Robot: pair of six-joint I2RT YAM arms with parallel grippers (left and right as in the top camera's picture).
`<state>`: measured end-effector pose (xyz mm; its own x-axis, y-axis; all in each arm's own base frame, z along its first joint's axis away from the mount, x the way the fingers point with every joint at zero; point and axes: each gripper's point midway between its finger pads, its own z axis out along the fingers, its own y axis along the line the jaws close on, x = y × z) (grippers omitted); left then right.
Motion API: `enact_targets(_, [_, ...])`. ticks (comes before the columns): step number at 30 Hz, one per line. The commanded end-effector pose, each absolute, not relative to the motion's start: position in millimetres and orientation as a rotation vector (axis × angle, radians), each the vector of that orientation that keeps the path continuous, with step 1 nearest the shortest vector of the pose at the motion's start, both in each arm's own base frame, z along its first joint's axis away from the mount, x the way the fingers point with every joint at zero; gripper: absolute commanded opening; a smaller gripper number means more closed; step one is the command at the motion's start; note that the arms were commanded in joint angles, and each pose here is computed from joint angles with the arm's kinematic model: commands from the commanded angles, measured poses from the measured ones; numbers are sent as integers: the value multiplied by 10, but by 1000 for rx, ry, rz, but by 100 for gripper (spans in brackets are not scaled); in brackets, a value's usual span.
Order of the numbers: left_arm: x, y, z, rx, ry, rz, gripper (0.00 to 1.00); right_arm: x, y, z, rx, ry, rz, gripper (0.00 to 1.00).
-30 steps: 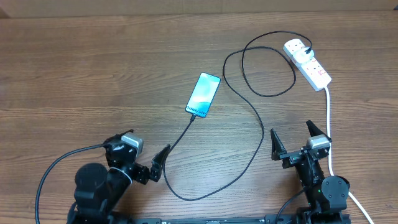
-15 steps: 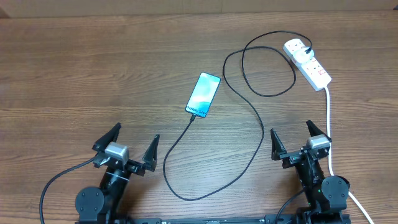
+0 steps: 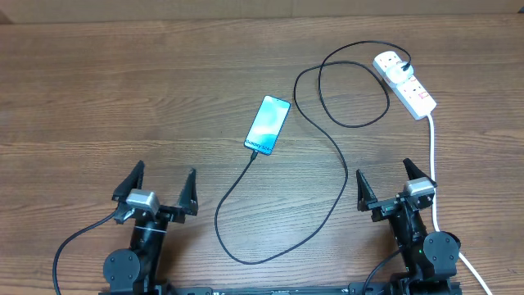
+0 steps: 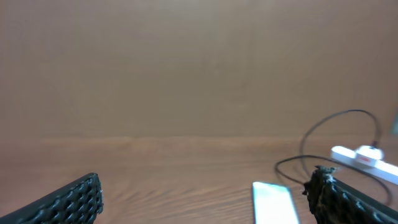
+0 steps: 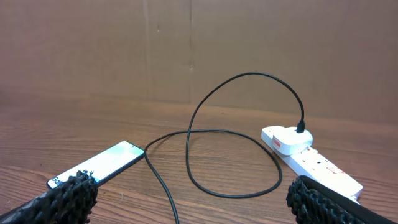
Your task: Plug charger to phone and switch on socket
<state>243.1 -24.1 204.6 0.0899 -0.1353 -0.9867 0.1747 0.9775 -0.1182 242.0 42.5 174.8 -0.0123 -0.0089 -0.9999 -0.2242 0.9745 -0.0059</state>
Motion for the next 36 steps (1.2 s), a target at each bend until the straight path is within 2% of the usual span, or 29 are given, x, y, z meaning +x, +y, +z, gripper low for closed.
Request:
enact_targets(1, [2462, -1, 1857, -97, 1525, -154, 100, 2423, 409, 1727, -173, 1576, 171, 100])
enact_targets(5, [2458, 14, 1567, -101, 1642, -132, 100, 2423, 409, 1727, -173, 1576, 171, 100])
enact_targets(18, [2459, -8, 1570, 8, 1643, -45, 100, 2423, 409, 1727, -173, 1576, 171, 100])
enact_targets(36, [2450, 231, 1559, -147, 1641, 27, 99, 2423, 409, 1727, -173, 1576, 171, 100])
